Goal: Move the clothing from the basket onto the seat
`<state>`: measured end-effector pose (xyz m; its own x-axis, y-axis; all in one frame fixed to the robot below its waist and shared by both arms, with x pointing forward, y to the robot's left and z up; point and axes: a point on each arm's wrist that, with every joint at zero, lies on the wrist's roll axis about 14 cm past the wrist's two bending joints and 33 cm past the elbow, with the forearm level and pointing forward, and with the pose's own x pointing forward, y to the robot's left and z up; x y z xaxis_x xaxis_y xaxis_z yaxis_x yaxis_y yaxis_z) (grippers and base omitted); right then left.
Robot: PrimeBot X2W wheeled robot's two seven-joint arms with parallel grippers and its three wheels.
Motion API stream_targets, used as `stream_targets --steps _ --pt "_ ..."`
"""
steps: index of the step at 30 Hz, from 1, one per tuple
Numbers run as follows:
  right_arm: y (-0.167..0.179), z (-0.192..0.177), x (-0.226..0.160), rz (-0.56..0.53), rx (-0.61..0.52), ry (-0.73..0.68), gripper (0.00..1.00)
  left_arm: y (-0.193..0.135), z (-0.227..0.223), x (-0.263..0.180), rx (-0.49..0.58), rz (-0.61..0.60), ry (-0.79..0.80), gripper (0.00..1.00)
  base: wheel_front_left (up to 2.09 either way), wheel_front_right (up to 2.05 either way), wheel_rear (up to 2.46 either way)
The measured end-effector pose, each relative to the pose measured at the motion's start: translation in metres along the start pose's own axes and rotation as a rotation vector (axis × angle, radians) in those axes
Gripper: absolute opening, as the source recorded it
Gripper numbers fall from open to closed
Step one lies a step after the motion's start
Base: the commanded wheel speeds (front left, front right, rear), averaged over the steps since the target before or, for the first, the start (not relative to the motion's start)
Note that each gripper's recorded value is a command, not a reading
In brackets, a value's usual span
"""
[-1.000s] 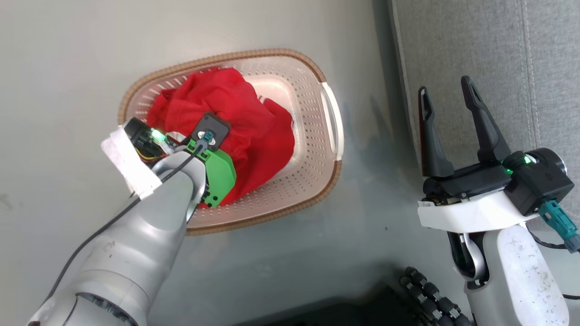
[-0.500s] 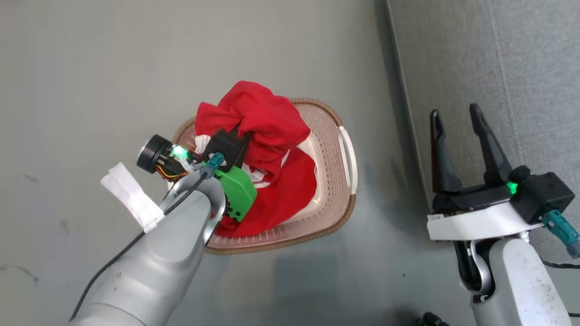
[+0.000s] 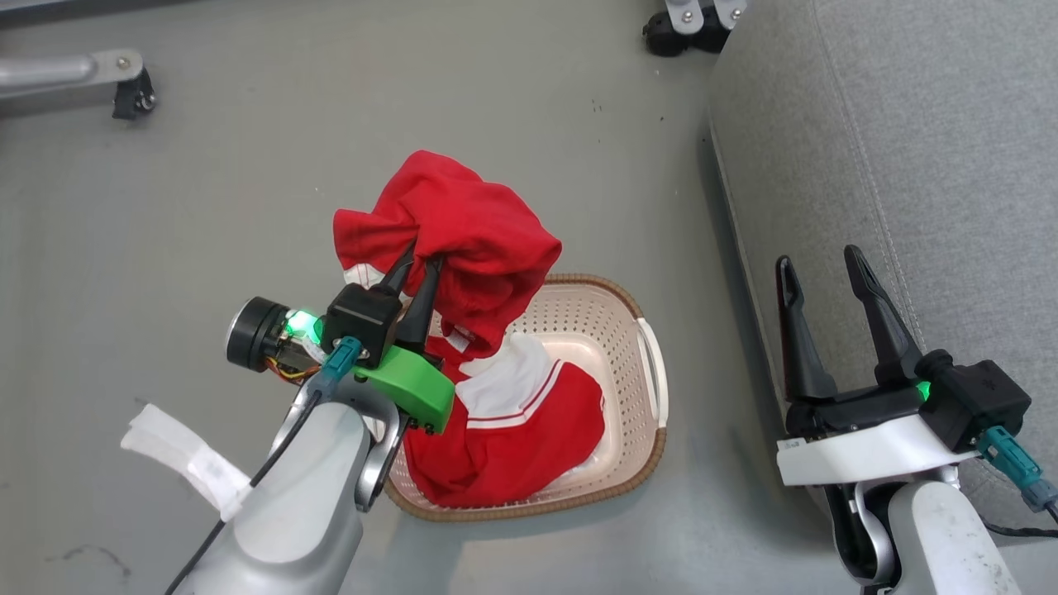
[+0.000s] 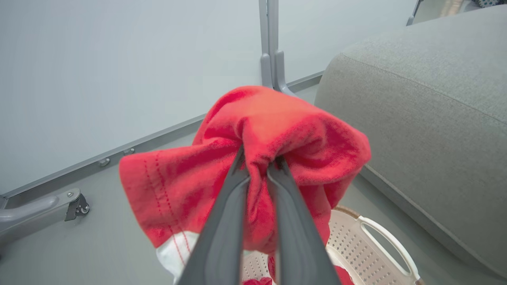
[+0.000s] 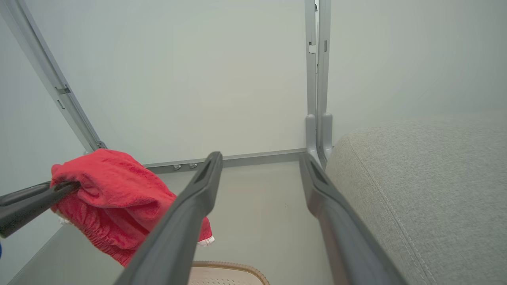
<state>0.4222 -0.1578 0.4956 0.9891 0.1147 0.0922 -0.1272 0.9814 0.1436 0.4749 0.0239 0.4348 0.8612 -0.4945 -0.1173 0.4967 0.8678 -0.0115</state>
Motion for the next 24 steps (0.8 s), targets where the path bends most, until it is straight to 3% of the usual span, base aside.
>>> stream_targets --steps 14,24 --pt "0.015 0.034 -0.023 0.029 0.001 -0.077 1.0 0.006 0.132 -0.05 -0.024 0.096 -0.395 0.0 0.0 0.0 0.0" --pt "0.025 0.043 -0.03 0.057 -0.005 -0.1 1.0 -0.004 0.177 -0.089 -0.041 0.084 -0.552 0.0 0.0 0.0 0.0"
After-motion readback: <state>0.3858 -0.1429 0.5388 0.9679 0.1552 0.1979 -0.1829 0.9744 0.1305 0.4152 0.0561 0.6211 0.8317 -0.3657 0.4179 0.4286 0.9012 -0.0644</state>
